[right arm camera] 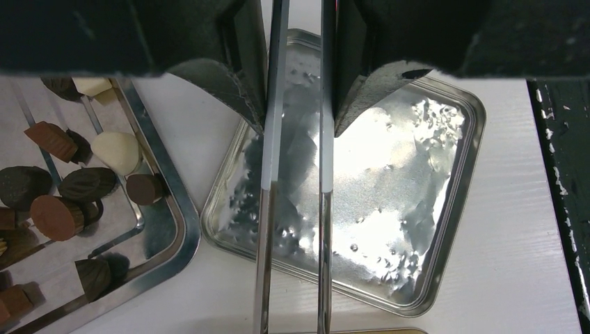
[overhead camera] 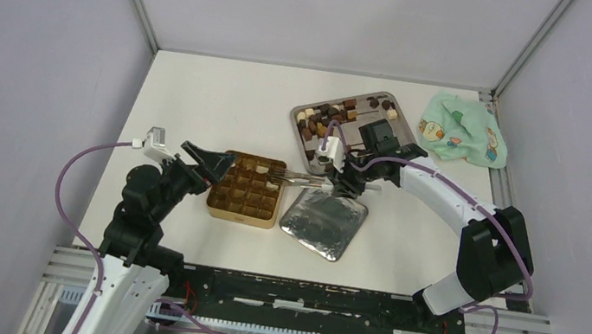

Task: Pack the chocolate
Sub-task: Place the fake chocolate in the packing box, then pick up the fake chocolate from the plate.

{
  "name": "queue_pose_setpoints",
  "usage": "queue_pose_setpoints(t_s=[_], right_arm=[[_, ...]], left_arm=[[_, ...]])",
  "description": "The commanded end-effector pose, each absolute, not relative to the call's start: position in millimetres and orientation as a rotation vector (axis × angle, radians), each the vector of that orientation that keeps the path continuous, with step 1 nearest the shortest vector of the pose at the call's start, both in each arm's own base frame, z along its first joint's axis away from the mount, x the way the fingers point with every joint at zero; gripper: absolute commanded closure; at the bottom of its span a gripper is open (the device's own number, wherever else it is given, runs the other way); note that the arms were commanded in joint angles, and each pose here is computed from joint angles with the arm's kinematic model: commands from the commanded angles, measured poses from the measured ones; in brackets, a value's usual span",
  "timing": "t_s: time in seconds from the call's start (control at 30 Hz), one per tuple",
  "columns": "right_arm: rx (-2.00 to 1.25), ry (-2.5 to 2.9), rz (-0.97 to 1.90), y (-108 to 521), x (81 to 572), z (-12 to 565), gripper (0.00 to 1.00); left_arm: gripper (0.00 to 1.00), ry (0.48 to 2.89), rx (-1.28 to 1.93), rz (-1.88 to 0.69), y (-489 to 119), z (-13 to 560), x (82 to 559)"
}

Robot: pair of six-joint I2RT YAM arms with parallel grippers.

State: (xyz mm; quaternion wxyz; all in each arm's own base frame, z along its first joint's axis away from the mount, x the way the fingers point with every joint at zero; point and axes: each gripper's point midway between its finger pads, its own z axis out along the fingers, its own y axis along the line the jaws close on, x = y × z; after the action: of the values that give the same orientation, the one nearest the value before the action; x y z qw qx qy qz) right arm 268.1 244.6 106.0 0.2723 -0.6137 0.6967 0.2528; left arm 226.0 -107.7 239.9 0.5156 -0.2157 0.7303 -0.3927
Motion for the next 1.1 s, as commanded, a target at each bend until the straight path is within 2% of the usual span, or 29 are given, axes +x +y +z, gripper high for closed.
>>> queue_pose_setpoints(t_s=[0.0, 0.53, 0.77, 1.07], right_arm=[[-1.622, 1.806, 0.662, 256.3, 282.5, 128.5, 0.61], [-1.501, 1.768, 0.758, 247.5, 299.3, 163.2, 0.61], [-1.295, 1.865, 0.711, 189.3, 342.3, 166.0, 0.62], [-1.170, 2.045, 0.526, 110.2, 375.7, 138.7, 0.62]], left_arm=[[0.03, 1.726, -0.542, -0.977, -109.0, 248.4, 227.1], [0.03, 1.718, -0.542, -0.981, -108.8, 250.4, 225.9], [0.03, 1.718, -0.542, -0.981, -108.8, 249.3, 225.6], [0.02, 1.724, -0.546, -0.977, -108.4, 246.5, 226.2]])
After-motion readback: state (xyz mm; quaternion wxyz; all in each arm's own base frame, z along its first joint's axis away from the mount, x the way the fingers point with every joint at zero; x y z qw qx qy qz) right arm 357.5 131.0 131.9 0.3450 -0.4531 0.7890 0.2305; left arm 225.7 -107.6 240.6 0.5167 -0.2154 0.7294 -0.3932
